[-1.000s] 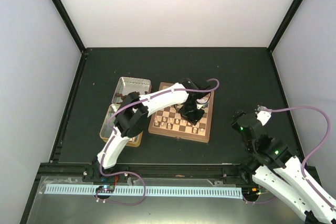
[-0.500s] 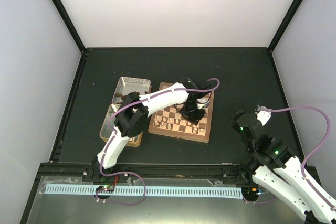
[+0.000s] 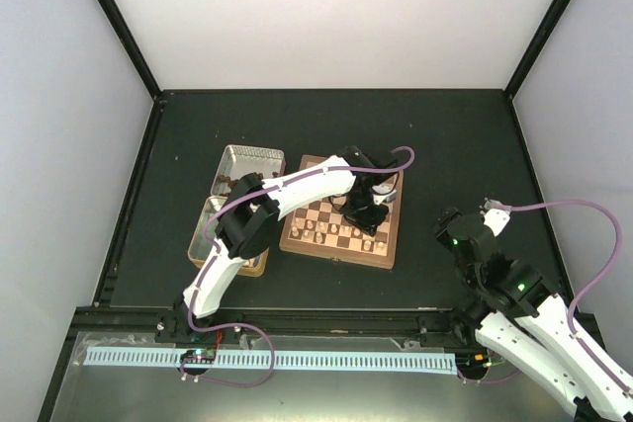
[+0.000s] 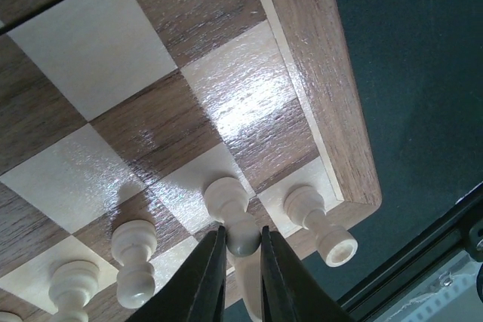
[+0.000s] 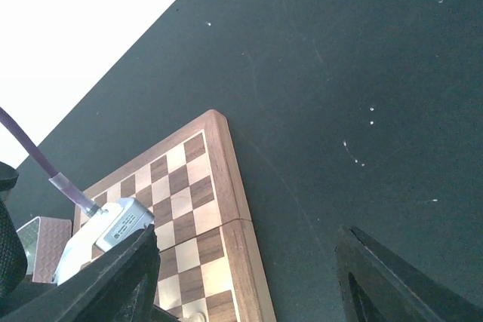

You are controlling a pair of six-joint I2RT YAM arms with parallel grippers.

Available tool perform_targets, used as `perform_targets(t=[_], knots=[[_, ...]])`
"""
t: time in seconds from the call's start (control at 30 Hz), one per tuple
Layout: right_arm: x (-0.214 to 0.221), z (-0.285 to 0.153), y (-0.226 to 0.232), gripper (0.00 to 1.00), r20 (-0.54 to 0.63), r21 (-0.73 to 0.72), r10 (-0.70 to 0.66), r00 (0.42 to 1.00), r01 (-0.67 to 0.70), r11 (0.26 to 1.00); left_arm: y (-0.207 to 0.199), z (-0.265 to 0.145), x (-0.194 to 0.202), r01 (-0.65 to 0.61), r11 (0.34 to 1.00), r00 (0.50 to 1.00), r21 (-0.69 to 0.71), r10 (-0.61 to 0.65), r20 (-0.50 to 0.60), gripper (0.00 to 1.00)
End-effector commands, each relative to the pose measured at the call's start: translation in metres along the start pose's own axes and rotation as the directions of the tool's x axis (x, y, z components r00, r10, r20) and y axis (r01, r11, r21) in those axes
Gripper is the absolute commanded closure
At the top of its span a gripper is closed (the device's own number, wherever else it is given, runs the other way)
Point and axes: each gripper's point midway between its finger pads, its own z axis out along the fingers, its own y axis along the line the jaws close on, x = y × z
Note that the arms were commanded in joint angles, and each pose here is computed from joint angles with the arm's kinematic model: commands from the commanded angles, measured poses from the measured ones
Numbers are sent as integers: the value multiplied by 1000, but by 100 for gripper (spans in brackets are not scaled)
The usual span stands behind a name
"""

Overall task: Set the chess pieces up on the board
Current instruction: Place the chess piece on the chessboard.

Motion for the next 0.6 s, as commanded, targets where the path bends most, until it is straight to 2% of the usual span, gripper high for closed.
perform_targets(t=[0.0, 0.27, 0.43, 0.57], knots=[[-3, 0, 0, 35, 15, -3, 4, 1000, -4, 1000, -17, -10, -9, -19, 999, 999, 48, 17, 44, 83], [-3, -1, 4, 35, 13, -16, 2, 1000, -2, 1000, -8, -20, -8, -7, 1000, 998, 3, 7, 64, 78], [-5, -2, 7, 35, 12, -27, 3, 1000, -2, 1000, -8, -57, -19, -7, 1000, 984, 12, 4, 179, 73], [-7, -2, 11, 35, 15, -40, 1, 1000, -1, 999, -3, -100, -21, -1, 1000, 950, 31, -8, 311, 69]])
